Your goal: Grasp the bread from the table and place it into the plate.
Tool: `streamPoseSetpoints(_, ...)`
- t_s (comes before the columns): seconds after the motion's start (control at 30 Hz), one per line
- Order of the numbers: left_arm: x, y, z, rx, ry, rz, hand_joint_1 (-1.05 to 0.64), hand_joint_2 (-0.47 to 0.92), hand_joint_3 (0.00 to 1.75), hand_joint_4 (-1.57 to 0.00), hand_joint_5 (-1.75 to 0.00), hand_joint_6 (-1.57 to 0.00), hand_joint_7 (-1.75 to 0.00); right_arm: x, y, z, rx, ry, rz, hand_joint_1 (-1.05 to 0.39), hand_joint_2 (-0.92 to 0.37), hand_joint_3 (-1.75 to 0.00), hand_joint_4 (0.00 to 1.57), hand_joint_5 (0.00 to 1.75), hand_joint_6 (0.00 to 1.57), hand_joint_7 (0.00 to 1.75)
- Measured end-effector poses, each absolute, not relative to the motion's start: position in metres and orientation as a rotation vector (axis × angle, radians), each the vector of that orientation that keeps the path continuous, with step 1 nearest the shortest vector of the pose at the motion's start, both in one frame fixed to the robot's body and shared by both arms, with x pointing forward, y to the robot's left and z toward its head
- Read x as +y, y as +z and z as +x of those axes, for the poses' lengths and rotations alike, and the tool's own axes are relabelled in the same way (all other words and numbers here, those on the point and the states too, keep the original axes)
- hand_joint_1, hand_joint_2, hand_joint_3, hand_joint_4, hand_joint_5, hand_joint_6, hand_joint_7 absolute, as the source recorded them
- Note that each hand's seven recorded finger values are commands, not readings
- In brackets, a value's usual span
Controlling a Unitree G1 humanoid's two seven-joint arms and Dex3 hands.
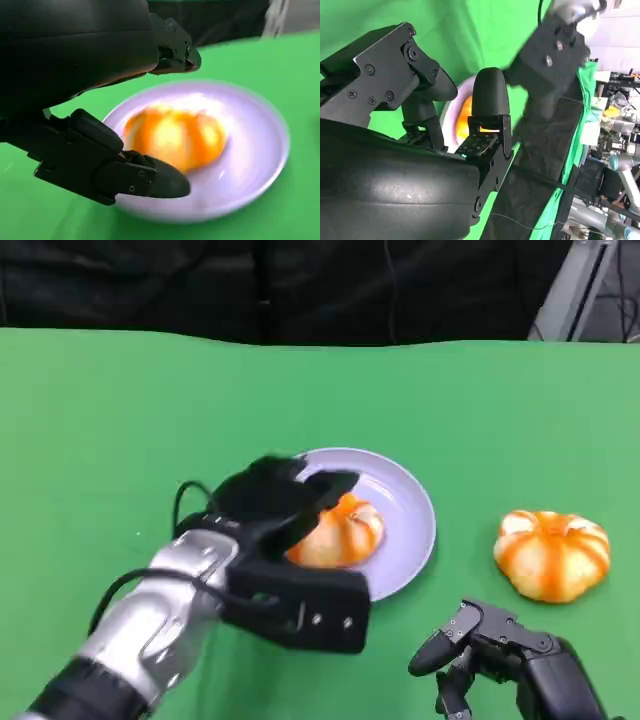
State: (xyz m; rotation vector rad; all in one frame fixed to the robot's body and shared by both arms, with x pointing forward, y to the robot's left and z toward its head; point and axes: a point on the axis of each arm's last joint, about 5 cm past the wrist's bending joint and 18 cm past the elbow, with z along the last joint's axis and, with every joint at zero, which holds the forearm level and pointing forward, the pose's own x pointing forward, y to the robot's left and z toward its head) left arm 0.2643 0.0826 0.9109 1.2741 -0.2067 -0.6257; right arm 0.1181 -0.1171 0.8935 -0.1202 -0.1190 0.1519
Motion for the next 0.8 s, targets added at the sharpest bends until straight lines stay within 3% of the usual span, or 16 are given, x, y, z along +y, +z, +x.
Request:
streamPoseSetpoints(0.17, 0.09, 0.915, 0.259, -0.218, -0.599, 1.224, -0.93, 0.92, 0.52, 0.0, 0.0, -0.02, 0.0, -0.117, 0.894, 0.118, -0.121, 0.152, -0.121, 0.05, -0.45, -1.25, 0.69, 1.63, 0.73, 1.33)
streamPoseSetpoints(0.23, 0.092, 0.917, 0.257, -0.23, -0.588, 1.197, -0.86, 0.92, 0.5, -0.01, -0.01, -0.03, -0.01, -0.117, 0.894, 0.118, -0.122, 0.154, -0.12, 0.05, -0.45, -1.25, 0.7, 1.63, 0.73, 1.33)
streamPoseSetpoints(0.37, 0.102, 0.917, 0.244, -0.324, -0.537, 1.061, -0.84, 0.92, 0.48, -0.01, -0.01, -0.03, -0.01, -0.118, 0.894, 0.117, -0.12, 0.15, -0.12, 0.05, -0.45, -1.25, 0.7, 1.63, 0.73, 1.33)
streamPoseSetpoints(0.43, 0.11, 0.915, 0.241, -0.322, -0.507, 1.017, -0.64, 0.92, 0.37, -0.2, -0.12, -0.19, -0.08, -0.117, 0.894, 0.118, -0.124, 0.153, -0.12, 0.04, -0.46, -1.25, 0.69, 1.63, 0.73, 1.33)
streamPoseSetpoints(0.57, 0.127, 0.909, 0.221, -0.416, -0.402, 0.796, -0.59, 0.92, 0.34, -0.24, -0.16, -0.23, -0.1, -0.117, 0.895, 0.117, -0.122, 0.151, -0.118, 0.04, -0.46, -1.24, 0.69, 1.64, 0.73, 1.33)
streamPoseSetpoints(0.63, 0.134, 0.905, 0.216, -0.407, -0.371, 0.732, -0.33, 0.92, 0.26, -0.66, -0.56, -0.67, -0.25, -0.116, 0.895, 0.118, -0.127, 0.158, -0.117, 0.06, -0.47, -1.23, 0.68, 1.65, 0.72, 1.33)
streamPoseSetpoints(0.7, 0.144, 0.895, 0.197, -0.424, -0.295, 0.507, -0.22, 0.92, 0.26, -0.74, -0.79, -0.82, -0.29, -0.117, 0.896, 0.118, -0.128, 0.157, -0.118, 0.05, -0.47, -1.23, 0.68, 1.65, 0.72, 1.33)
streamPoseSetpoints(0.77, 0.152, 0.882, 0.174, -0.419, -0.218, 0.301, -0.18, 0.92, 0.26, -0.75, -0.88, -0.87, -0.32, -0.118, 0.895, 0.117, -0.123, 0.153, -0.12, 0.05, -0.47, -1.23, 0.68, 1.66, 0.72, 1.33)
streamPoseSetpoints(0.8, 0.157, 0.877, 0.166, -0.408, -0.189, 0.244, -0.14, 0.89, 0.42, -0.8, -1.01, -0.94, -0.47, -0.118, 0.895, 0.117, -0.12, 0.152, -0.121, 0.04, -0.47, -1.23, 0.68, 1.66, 0.72, 1.33)
